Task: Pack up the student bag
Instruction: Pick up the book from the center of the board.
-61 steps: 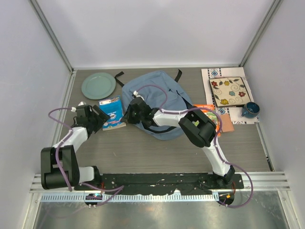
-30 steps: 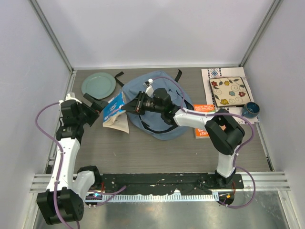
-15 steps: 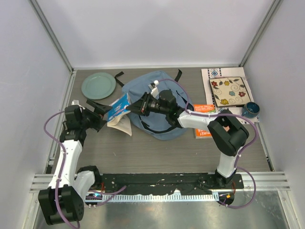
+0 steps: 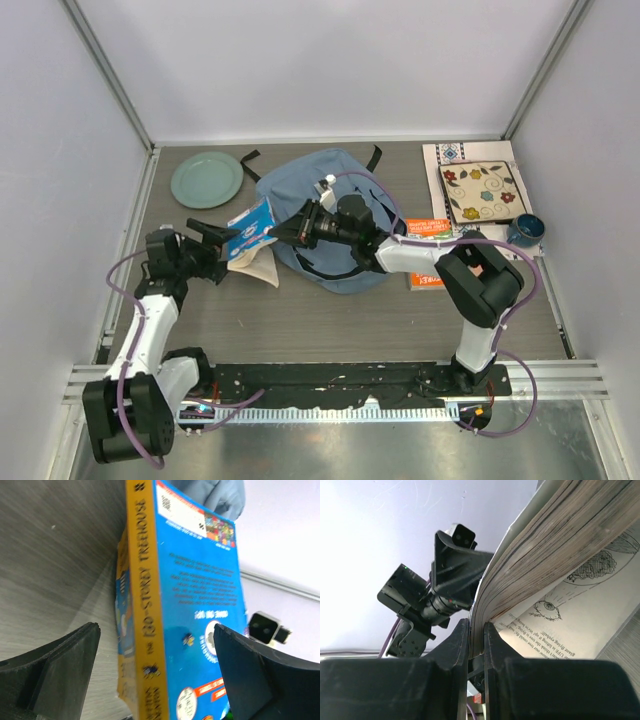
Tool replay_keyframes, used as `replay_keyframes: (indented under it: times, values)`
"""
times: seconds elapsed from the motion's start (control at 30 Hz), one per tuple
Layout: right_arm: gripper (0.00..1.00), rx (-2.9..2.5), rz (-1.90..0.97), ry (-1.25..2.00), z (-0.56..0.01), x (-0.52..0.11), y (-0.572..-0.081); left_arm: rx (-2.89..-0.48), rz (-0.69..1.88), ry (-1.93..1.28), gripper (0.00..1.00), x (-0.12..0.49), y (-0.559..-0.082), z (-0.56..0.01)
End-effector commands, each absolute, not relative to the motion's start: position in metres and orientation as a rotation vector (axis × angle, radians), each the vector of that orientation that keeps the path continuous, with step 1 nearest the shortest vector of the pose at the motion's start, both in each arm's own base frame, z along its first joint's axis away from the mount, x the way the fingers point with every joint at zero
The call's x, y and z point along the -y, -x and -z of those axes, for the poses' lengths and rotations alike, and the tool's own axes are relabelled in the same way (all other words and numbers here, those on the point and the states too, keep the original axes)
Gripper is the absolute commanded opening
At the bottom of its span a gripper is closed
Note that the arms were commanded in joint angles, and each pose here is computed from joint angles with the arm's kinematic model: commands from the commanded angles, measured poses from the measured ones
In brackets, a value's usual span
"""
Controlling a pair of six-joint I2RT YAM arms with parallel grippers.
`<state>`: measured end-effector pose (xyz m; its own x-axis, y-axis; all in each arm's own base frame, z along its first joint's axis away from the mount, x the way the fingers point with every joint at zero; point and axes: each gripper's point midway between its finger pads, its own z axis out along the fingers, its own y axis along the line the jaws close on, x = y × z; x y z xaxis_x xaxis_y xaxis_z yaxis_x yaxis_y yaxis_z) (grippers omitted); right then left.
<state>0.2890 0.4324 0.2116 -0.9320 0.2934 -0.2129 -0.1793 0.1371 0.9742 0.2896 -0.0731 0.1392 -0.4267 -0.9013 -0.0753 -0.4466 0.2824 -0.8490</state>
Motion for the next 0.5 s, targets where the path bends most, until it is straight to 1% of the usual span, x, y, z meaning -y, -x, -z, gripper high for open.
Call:
replay_keyframes:
  times: [0.0, 0.17, 0.27, 0.3, 0.33, 0.4, 0.43, 0.47]
  values:
    - [0.01, -1.836, -1.967, 0.011, -0.279, -0.421, -0.275, -1.837, 1.193, 1.111, 1.00, 0.080, -0.317, -0.173]
    - [0.01, -1.886, -1.959, -0.004, -0.262, -0.415, -0.266, -1.815, 1.207, 1.081, 0.99, 0.080, -0.333, -0.179]
    - [0.01, -1.892, -1.959, -0.006, -0.259, -0.411, -0.262, -1.834, 1.225, 1.068, 0.96, 0.084, -0.341, -0.171]
    - [0.01, -1.896, -1.959, -0.006, -0.257, -0.411, -0.261, -1.832, 1.238, 1.057, 0.93, 0.086, -0.343, -0.170]
    - [0.01, -1.905, -1.956, -0.010, -0.254, -0.410, -0.260, -1.840, 1.245, 1.061, 0.88, 0.087, -0.346, -0.166]
    - [0.01, -1.911, -1.953, -0.015, -0.252, -0.409, -0.260, -1.835, 1.264, 1.041, 0.81, 0.091, -0.349, -0.166]
    - [0.01, -1.919, -1.952, -0.018, -0.249, -0.408, -0.259, -1.837, 1.271, 1.034, 0.76, 0.093, -0.350, -0.165]
    - [0.01, -1.925, -1.955, -0.013, -0.247, -0.408, -0.258, -1.852, 1.279, 1.037, 0.74, 0.095, -0.352, -0.160]
